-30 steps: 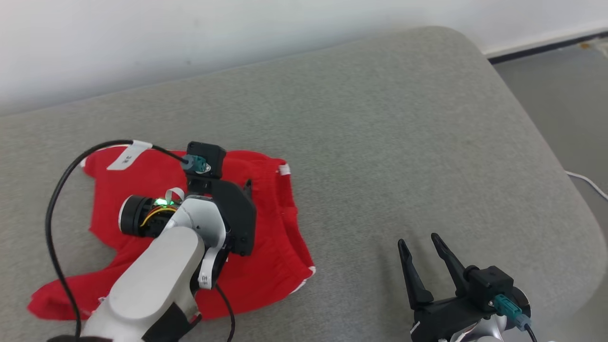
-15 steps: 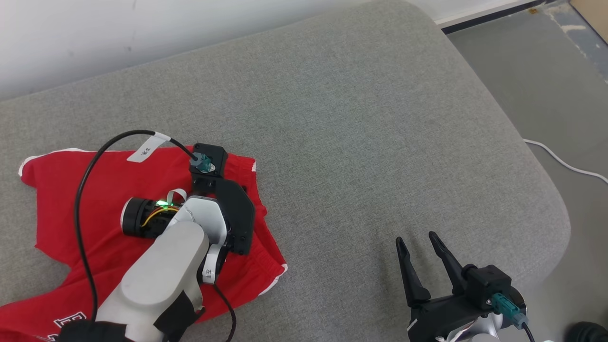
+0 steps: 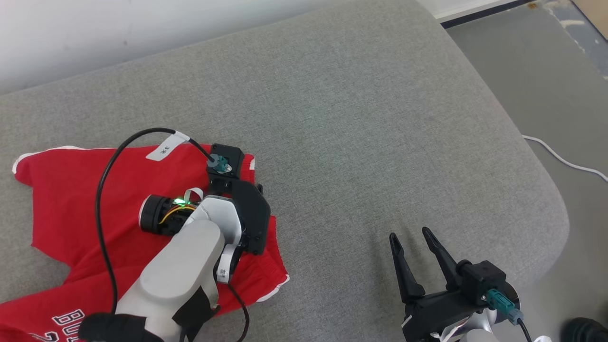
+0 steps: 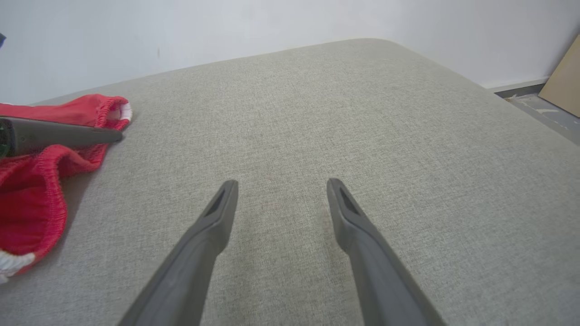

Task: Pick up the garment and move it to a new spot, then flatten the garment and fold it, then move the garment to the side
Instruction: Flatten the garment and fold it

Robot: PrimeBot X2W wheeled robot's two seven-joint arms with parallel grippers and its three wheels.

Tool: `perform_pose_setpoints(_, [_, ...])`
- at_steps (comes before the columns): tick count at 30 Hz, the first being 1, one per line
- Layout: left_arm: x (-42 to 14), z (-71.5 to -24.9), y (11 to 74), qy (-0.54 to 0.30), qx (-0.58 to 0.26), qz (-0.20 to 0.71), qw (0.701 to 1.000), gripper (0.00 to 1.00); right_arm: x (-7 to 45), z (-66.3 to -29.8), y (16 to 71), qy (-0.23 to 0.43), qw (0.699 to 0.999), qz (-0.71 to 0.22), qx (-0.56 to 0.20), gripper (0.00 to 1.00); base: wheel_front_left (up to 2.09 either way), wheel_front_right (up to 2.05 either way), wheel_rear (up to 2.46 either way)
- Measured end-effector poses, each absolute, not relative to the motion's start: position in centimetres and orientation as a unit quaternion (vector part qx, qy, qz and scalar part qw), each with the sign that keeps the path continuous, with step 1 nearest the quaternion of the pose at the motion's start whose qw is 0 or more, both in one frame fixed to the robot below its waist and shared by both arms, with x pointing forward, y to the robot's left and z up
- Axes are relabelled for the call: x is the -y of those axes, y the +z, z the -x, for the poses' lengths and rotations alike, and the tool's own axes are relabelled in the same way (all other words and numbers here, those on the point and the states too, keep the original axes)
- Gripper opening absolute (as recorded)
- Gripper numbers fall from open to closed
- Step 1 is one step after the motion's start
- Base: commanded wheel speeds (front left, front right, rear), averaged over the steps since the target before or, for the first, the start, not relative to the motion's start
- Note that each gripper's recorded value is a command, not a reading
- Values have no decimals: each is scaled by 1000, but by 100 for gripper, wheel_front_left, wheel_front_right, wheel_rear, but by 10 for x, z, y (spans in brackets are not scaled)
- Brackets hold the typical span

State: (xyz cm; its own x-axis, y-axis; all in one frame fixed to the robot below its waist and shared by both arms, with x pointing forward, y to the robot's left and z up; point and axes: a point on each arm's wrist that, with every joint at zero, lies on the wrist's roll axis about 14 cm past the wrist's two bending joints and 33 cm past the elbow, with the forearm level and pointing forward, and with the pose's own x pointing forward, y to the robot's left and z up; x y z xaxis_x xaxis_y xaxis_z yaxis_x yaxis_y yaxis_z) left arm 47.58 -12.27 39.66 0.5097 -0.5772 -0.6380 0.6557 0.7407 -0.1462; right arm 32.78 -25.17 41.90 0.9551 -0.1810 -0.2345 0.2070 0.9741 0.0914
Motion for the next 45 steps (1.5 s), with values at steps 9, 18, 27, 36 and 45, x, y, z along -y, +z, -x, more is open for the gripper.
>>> perform_pose_setpoints(9, [121, -476, 393, -363, -347, -63, 862, 0, 254, -327, 419, -103, 987, -58, -111, 100, 0, 0, 0])
perform_pose_setpoints(18, [165, -493, 507, -424, -165, 104, 884, 0, 248, -334, 422, -89, 989, -58, -103, 100, 0, 0, 0])
perform_pose_setpoints(27, [132, -475, 714, -455, 49, 442, 772, 0, 235, -337, 429, -64, 992, -54, -95, 100, 0, 0, 0])
perform_pose_setpoints(36, [10, -511, 672, -263, 18, 583, 769, 0, 206, -353, 440, -11, 995, -51, -85, 100, 0, 0, 0])
perform_pose_setpoints(45, [-139, -510, 502, 10, -53, 475, 878, 100, 190, -364, 444, 20, 995, -47, -82, 100, 0, 0, 0])
